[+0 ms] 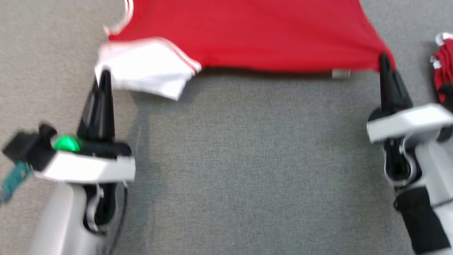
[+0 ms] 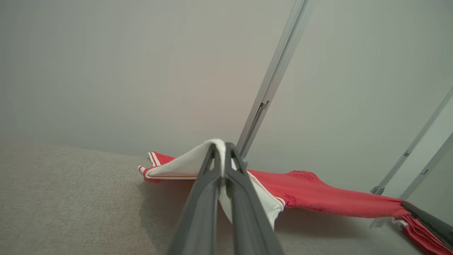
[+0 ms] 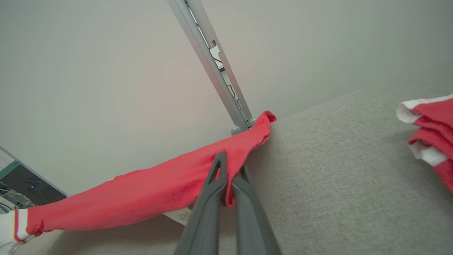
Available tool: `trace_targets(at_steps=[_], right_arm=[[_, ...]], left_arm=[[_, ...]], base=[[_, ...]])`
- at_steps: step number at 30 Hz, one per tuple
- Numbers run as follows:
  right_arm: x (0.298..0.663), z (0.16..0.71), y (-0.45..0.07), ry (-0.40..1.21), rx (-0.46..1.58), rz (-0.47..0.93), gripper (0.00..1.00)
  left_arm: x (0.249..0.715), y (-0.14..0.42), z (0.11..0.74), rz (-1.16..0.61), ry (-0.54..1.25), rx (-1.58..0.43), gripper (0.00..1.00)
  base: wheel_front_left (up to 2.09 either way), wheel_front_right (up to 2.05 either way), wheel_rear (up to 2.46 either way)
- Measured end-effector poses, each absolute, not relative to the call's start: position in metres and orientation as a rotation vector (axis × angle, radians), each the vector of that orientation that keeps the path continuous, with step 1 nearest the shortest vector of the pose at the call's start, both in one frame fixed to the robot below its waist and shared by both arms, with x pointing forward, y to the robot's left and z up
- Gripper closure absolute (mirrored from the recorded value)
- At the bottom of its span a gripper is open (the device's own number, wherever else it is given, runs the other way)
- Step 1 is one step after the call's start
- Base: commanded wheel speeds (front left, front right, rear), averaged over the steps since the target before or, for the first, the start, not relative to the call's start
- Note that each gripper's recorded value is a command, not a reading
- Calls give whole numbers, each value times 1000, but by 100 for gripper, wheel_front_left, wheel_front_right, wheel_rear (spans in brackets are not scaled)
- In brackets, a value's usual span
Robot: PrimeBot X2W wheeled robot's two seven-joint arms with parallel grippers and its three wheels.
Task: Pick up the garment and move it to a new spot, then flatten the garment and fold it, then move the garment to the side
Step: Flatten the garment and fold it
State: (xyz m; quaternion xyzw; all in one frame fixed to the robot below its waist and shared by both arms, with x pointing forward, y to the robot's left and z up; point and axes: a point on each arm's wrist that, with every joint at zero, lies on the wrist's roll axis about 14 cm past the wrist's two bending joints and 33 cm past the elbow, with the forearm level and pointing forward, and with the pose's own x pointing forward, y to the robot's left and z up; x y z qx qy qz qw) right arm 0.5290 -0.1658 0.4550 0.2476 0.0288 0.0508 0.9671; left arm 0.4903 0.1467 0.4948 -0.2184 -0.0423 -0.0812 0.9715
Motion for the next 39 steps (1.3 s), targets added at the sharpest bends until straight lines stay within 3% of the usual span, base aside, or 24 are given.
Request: trace_targets(at_steps=[10, 25, 39], right_arm=[[469, 463, -174, 29, 568, 42, 100], [394, 473, -167, 26, 586, 45, 100], [369, 459, -171, 107, 571, 24, 100]], left_arm=[[417, 155, 488, -58, -35, -526, 100], [347, 160, 502, -18, -50, -532, 100], [321, 159, 493, 5, 17, -535, 100]], base=[[0, 0, 0], [0, 0, 0], [0, 0, 0]])
